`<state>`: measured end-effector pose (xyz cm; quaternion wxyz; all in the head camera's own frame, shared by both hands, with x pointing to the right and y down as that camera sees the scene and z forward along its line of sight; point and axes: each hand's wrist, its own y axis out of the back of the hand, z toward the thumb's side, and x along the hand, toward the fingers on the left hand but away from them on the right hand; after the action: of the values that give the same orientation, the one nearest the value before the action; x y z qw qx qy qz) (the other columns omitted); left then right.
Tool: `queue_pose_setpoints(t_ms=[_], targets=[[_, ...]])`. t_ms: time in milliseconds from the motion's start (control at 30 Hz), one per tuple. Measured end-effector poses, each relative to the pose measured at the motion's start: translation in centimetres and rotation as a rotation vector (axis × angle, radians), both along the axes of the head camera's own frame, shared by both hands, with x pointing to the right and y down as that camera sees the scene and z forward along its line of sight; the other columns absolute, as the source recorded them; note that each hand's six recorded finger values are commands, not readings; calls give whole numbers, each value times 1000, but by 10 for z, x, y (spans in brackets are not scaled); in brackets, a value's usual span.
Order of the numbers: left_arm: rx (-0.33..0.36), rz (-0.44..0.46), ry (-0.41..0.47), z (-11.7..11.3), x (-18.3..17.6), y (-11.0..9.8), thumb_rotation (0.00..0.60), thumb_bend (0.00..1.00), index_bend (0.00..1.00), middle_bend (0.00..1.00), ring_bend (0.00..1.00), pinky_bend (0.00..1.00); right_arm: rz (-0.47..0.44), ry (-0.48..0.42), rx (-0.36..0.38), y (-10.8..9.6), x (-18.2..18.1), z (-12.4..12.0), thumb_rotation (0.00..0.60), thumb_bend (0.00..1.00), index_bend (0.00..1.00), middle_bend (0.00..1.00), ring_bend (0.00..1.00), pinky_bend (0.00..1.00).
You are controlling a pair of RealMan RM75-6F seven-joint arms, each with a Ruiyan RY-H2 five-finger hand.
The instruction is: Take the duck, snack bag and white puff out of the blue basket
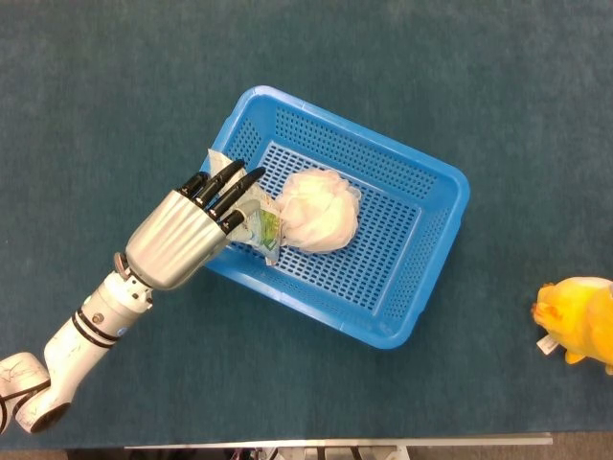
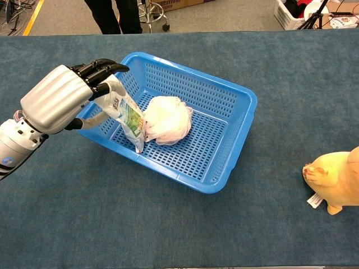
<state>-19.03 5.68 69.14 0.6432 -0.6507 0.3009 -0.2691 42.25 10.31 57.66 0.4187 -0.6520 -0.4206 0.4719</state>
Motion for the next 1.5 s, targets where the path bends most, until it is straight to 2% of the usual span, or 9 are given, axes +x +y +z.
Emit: queue_pose_setpoints(t_ms=[133, 500, 667, 1033, 1300, 1500], targets=[[35, 11, 9, -3, 1, 0, 600, 312, 414, 263, 259, 519, -1, -3, -4, 0, 0, 1, 600, 0, 12, 112, 117, 412], [72, 30, -36, 4, 2, 1, 600, 312, 441, 339, 354, 604, 4, -7, -7, 1, 1, 1, 600, 0, 12, 112, 117, 413], [92, 26, -35, 4, 1, 0, 600, 312, 495, 399, 417, 667, 7, -9, -10, 2, 2, 2, 600, 0, 12, 112, 117, 412], [127, 6, -14, 5, -2, 0, 600, 347, 645, 626, 596, 855, 14, -11, -16, 3, 3, 4, 600, 0, 20, 112, 117, 412], [134, -17, 21, 0, -6, 0, 600, 362, 685, 667, 627, 890, 16, -15, -18, 3, 4, 5, 600, 0, 20, 112, 117, 412], [153, -40, 56, -14, -12, -1, 600, 370, 692, 676, 634, 897, 21, -16, -20, 4, 5, 7, 600, 0, 20, 112, 117, 413]])
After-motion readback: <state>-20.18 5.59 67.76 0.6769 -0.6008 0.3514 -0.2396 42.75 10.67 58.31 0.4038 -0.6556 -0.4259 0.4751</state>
